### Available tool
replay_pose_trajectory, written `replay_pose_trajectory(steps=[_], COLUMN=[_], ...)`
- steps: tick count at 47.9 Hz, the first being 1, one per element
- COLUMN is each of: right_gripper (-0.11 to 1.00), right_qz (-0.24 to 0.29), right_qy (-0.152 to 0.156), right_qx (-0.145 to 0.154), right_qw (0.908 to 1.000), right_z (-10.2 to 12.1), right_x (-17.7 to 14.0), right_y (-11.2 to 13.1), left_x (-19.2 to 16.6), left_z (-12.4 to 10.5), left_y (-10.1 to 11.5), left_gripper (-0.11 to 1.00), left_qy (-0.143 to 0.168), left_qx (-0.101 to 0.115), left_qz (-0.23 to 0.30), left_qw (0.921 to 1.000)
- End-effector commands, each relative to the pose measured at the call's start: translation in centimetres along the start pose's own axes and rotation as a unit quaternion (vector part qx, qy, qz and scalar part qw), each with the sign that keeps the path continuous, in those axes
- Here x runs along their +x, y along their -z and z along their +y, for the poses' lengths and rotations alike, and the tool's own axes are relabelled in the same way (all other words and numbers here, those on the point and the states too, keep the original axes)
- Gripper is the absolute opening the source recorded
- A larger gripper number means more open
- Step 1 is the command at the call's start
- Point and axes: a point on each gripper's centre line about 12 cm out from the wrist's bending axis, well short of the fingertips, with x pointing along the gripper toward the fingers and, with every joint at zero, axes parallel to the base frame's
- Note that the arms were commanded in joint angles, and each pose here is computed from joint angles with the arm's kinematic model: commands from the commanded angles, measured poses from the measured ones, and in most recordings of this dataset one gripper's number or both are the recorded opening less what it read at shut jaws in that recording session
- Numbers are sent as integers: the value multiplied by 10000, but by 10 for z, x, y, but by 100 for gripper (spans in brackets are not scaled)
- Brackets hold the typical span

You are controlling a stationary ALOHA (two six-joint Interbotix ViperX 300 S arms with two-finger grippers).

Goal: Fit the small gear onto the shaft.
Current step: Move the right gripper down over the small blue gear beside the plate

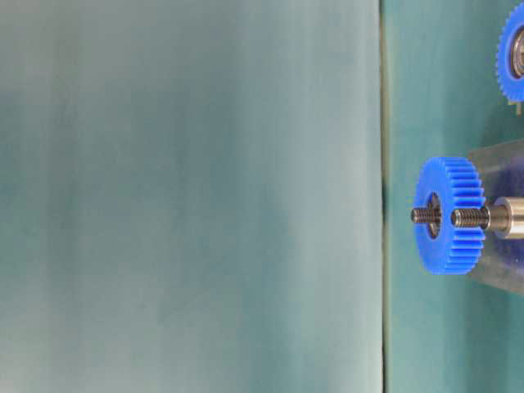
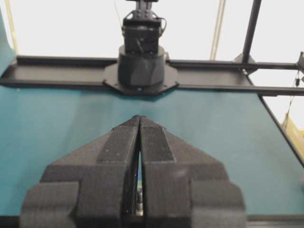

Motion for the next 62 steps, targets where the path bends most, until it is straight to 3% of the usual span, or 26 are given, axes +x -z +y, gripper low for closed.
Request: replay_pose_trajectory(steps=[1,7,9,18,26,34,53,58,62], right_gripper=[1,-1,-2,-2,-2,-2,-1,7,23], right_qz=[53,471,705,1834,2671,3616,4763,4883,4943], right_qy=[17,291,349,487,812,980,1082,1092,1096], right_qx=[52,1120,1306,1393,1608,1620,1599,1599,1588], right_qw=[10000,9922,9883,9719,9467,9129,8578,8509,8476], right_z=[-1,-7,-8,-11,-23,-31,-40,-42,-44], right_x=[1,1,1,6,19,32,71,82,91], right_y=[3,12,15,22,25,44,85,90,94], left_x=[-1,0,1,10,18,22,29,29,30], left_z=[0,0,0,1,2,2,2,2,2], left_y=[1,1,1,6,22,30,45,45,45], left_gripper=[0,0,0,0,0,0,0,0,0], left_qy=[10,-3,-6,-41,-77,-80,-93,-86,-86], left_qx=[-124,-200,-200,-168,-169,-169,-170,-169,-169], left_qz=[23,207,291,1056,1829,2025,2369,2384,2369], left_qw=[9999,9996,9994,9943,9829,9791,9713,9710,9713])
